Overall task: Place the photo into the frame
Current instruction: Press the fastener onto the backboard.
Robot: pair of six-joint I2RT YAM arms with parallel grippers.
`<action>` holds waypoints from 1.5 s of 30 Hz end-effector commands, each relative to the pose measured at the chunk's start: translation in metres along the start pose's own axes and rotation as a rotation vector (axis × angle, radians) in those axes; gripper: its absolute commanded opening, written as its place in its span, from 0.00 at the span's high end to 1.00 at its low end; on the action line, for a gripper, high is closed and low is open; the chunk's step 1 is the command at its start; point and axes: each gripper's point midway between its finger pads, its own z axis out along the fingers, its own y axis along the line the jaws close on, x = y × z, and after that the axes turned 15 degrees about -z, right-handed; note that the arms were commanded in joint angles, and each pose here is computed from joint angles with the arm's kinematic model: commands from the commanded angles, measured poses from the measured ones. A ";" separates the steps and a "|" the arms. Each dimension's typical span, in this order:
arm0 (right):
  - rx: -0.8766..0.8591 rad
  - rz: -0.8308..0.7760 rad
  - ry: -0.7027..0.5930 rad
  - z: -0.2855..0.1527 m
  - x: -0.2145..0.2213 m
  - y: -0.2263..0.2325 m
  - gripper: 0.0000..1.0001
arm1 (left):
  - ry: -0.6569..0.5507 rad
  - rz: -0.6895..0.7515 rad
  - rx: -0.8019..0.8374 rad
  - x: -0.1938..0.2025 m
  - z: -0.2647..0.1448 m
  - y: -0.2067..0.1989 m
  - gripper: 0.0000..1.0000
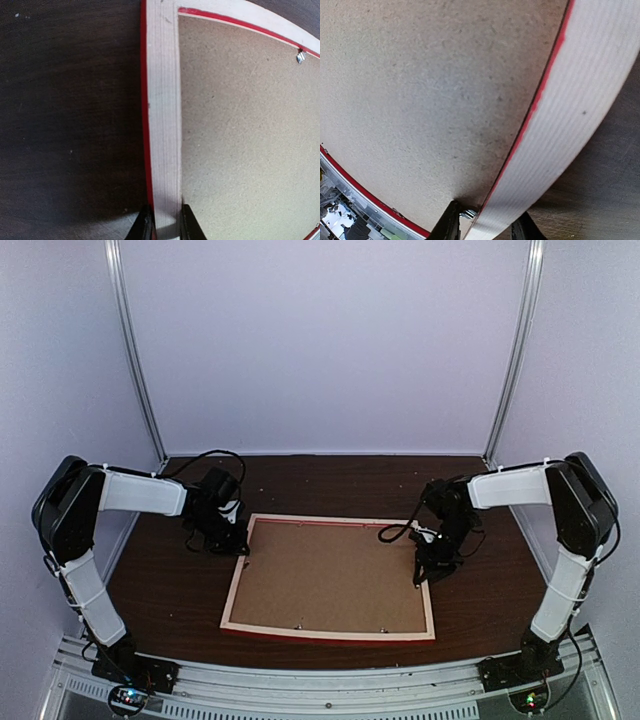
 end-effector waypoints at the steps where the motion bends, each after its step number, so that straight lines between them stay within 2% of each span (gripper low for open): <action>1: 0.137 0.002 0.152 0.034 0.031 -0.036 0.75 | 0.028 0.022 -0.026 0.011 -0.001 0.009 0.89; 11: 0.120 -0.037 0.137 0.030 0.016 -0.032 0.81 | 0.022 0.013 -0.018 0.016 -0.008 0.012 0.89; 27: 0.101 -0.112 0.038 0.014 -0.065 -0.023 0.82 | 0.057 0.008 -0.015 0.043 0.000 0.015 0.89; 35: 0.156 -0.116 -0.052 -0.009 -0.101 -0.027 0.73 | 0.058 0.032 -0.008 0.049 -0.001 0.004 0.86; 45: 0.214 -0.116 -0.184 -0.047 -0.108 -0.022 0.51 | 0.020 0.006 -0.037 0.040 -0.001 0.006 0.79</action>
